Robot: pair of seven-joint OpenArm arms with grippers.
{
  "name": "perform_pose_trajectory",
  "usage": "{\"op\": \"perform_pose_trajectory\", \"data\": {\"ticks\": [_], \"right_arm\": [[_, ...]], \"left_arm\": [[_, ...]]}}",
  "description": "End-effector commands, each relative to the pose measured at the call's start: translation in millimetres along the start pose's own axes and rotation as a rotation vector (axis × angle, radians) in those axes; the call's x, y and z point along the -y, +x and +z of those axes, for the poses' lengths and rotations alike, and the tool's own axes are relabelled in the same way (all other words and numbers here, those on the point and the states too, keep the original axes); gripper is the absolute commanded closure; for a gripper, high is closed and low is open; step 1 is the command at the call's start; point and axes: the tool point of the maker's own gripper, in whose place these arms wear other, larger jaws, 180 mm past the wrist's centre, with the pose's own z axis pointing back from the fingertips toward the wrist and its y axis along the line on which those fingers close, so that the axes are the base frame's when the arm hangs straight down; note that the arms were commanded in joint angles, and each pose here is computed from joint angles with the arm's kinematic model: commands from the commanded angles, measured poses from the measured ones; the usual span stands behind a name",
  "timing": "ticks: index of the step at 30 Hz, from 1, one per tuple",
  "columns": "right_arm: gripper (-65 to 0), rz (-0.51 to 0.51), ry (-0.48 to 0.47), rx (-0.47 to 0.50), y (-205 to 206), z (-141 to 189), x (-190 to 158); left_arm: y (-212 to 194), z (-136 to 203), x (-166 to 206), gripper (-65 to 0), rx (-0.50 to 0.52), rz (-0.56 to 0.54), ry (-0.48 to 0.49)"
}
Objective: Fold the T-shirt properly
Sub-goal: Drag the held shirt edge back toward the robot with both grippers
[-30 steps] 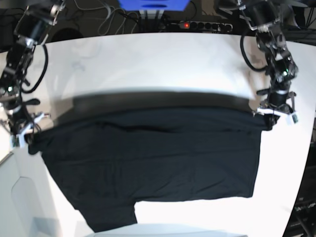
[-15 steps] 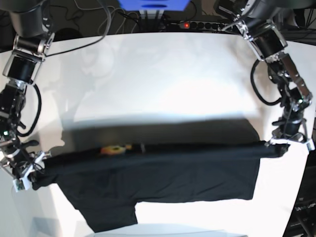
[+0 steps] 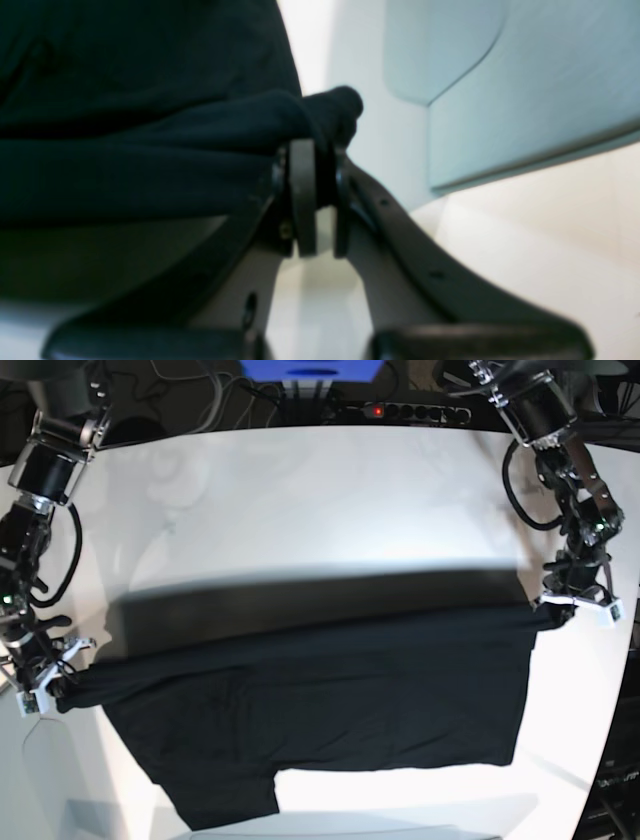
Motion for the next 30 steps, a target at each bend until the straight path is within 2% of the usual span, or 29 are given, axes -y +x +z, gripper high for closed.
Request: {"op": "perform_pose_trajectory", "data": {"ticks": [1, 6, 10, 14, 22, 30], "right_arm": [[0.0, 0.031, -0.045, 0.051, 18.0, 10.6, 15.5], [0.0, 0.088, -0.026, 0.039, 0.5, 31.0, -5.1], [0.0, 0.09, -0.024, 0.122, 22.8, 38.3, -17.8], [0.0, 0.12, -0.034, 0.15, 31.5, 50.7, -22.1], [0.0, 0.069, -0.065, 0.01, -40.5, 70.8, -13.1], [0.0, 0.041, -0.091, -0.089, -84.6, 85.4, -3.0]], "left_arm": [[27.4, 5.1, -6.0, 0.0, 0.08, -0.015, 0.016], [32.7, 14.8, -11.4, 0.0, 0.102, -0.027, 0.031], [32.8, 15.2, -10.8, 0.0, 0.103, -0.029, 0.029], [27.4, 15.6, -8.0, 0.0, 0.098, -0.016, 0.025], [5.0, 20.0, -15.5, 0.0, 0.051, -0.019, 0.04], [-16.1, 41.9, -18.4, 0.0, 0.022, -0.064, 0.052]]}}
